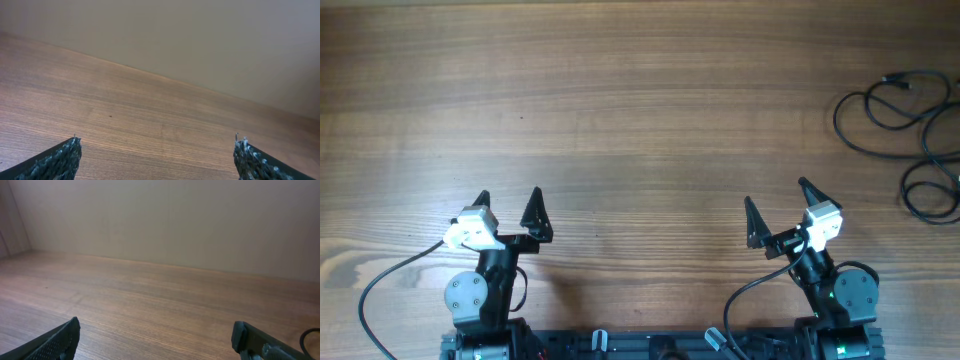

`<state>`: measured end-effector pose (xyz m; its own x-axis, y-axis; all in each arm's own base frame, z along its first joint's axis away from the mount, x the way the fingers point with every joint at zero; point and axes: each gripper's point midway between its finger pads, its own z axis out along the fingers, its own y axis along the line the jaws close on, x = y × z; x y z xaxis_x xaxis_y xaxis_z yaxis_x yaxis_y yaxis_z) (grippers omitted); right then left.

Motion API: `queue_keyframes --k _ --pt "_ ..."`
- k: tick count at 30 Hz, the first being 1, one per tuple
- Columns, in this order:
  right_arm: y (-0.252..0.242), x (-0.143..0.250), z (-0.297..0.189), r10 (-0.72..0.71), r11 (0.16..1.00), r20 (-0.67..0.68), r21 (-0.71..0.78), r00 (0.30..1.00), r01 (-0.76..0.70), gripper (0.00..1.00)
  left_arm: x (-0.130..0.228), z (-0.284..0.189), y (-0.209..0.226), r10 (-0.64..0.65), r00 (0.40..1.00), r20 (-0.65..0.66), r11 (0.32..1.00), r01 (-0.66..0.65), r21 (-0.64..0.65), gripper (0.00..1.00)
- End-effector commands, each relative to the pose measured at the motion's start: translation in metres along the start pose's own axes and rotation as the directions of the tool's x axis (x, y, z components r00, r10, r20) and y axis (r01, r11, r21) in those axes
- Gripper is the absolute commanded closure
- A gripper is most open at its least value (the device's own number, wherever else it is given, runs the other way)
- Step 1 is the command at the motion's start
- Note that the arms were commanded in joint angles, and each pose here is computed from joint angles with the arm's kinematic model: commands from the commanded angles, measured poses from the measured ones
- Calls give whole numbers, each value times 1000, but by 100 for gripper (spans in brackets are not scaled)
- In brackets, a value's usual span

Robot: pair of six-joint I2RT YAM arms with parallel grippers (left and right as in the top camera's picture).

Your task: Untangle cables

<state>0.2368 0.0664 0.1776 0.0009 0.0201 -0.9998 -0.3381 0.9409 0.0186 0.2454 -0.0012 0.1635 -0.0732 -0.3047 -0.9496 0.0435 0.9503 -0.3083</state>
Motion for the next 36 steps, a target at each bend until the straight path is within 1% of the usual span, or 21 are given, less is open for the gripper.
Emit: queue_keyframes --k 1,18,19,20,36 --pt "-1 -1 0 -15 1000 7 9 1000 15 0 2 0 1 -8 1000 2 1000 8 -7 0" --pt "-2 -1 0 -15 1000 7 9 1000 15 0 3 0 2 -8 1000 1 1000 8 -7 0" --pt "-1 -1 0 -16 1000 7 9 1000 15 0 3 0 2 -8 1000 1 1000 8 -7 2" --pt "-1 -1 0 -15 1000 7 9 1000 15 0 3 0 2 -8 1000 1 1000 8 -7 0" --pt "-2 -1 0 -15 1000 7 9 1000 15 0 3 0 2 -8 1000 1 1000 8 -7 0"
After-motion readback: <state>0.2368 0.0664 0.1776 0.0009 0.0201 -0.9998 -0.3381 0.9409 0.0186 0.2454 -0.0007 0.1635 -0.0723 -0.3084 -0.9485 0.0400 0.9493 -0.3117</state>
